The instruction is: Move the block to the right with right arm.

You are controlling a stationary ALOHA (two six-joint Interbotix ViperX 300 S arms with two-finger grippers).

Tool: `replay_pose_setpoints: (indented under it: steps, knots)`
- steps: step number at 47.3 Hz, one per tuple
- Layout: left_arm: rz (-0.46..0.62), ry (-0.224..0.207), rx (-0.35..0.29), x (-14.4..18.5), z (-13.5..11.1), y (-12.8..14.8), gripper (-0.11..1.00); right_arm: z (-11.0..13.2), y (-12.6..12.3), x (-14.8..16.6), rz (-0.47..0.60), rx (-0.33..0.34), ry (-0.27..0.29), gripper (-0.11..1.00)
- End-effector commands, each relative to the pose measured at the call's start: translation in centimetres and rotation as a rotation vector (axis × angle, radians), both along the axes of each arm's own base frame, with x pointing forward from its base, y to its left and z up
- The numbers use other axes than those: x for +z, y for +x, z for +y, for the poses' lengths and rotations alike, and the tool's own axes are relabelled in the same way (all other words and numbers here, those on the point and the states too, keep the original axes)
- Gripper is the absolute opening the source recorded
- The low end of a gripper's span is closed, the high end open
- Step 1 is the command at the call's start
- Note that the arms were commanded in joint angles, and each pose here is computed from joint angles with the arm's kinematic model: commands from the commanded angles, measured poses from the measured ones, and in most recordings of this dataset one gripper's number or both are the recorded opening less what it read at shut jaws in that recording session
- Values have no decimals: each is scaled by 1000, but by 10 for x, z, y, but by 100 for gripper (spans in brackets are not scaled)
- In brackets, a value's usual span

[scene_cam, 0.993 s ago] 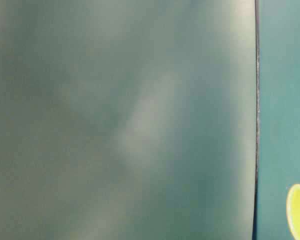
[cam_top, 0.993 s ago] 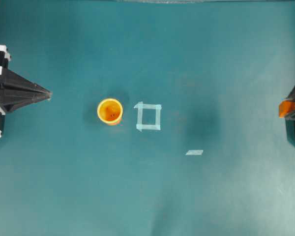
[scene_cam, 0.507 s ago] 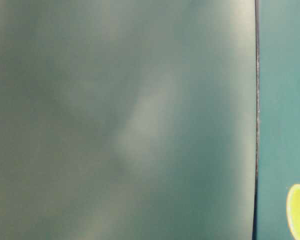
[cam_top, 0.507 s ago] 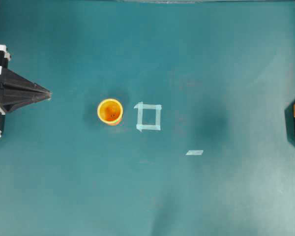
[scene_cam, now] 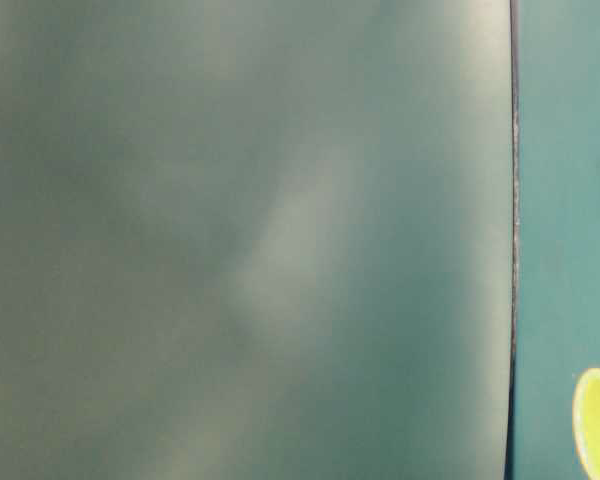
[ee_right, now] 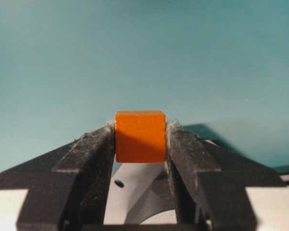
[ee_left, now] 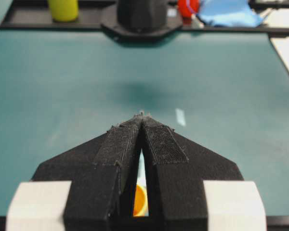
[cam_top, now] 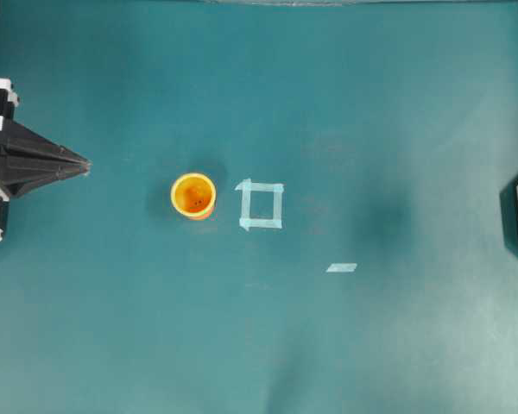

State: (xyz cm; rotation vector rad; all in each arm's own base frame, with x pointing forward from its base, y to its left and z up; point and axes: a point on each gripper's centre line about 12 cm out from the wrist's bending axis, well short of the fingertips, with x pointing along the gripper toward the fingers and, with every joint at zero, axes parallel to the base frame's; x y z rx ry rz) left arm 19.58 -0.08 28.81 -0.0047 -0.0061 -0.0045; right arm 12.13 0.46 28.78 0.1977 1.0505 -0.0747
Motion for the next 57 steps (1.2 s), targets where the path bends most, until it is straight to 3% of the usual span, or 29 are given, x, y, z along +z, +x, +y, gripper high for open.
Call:
replay_pose_setpoints:
  steps: [1, 57]
  knots:
    - [-31, 0, -2, 12, 0, 2, 0, 1, 0, 3, -11, 1, 4, 41]
    - [-21, 3, -2, 11, 0, 2, 0, 1, 1, -1, -29, 0, 4, 41]
